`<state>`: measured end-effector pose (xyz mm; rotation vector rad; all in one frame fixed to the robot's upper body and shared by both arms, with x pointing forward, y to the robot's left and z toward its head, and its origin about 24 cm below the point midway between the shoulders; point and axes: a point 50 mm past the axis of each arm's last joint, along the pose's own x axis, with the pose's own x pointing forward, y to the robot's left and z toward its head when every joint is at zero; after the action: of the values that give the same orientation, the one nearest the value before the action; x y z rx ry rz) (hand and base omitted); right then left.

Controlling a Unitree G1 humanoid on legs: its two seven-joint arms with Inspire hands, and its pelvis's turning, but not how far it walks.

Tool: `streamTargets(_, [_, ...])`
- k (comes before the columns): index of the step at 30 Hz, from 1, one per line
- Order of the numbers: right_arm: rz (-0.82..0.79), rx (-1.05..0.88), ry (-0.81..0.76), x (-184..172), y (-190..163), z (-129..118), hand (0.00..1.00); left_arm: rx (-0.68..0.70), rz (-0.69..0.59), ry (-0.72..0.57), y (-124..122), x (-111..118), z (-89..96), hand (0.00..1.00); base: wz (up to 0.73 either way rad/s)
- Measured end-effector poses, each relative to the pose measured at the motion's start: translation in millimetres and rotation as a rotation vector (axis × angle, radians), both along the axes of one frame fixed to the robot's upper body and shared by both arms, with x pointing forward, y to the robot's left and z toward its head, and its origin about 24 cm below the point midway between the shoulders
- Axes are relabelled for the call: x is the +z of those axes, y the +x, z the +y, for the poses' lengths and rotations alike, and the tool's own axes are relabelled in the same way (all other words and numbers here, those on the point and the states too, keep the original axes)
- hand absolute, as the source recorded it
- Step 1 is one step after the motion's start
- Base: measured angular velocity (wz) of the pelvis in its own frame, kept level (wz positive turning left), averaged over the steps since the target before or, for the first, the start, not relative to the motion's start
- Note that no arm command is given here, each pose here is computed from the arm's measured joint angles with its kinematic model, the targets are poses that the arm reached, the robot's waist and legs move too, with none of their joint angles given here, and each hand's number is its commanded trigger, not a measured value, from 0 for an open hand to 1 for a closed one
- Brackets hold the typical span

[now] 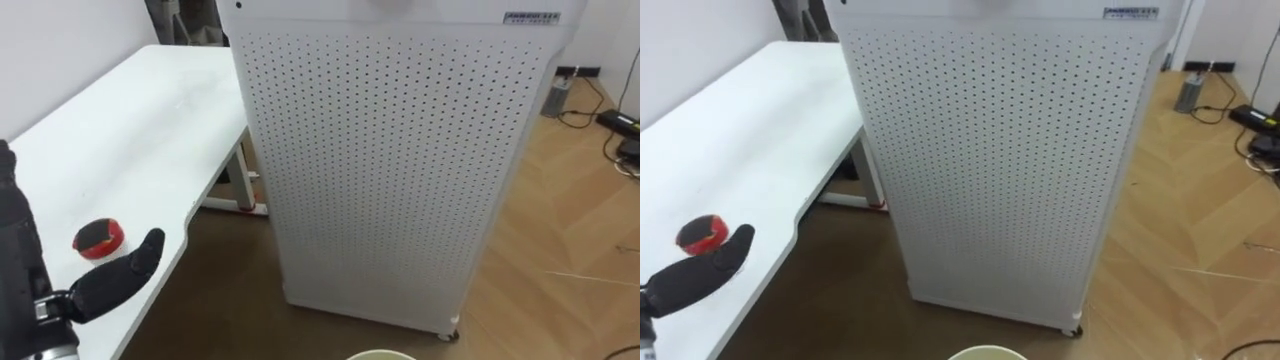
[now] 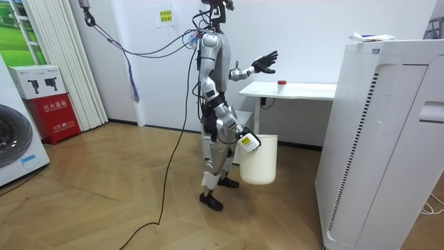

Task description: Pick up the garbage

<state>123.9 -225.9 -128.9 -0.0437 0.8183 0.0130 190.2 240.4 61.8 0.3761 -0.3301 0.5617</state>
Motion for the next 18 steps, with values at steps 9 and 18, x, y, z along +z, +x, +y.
streamTargets(9, [0.005,0.026,0.006,0,0,1,1.00,-0.007,0.042,-0.002,-1,-6,0.5,0.00,0.04])
streamTargets(18, [0.012,0.067,0.007,-2,-1,10,1.00,-0.007,0.083,-0.027,-1,-14,-1.3,0.00,0.00])
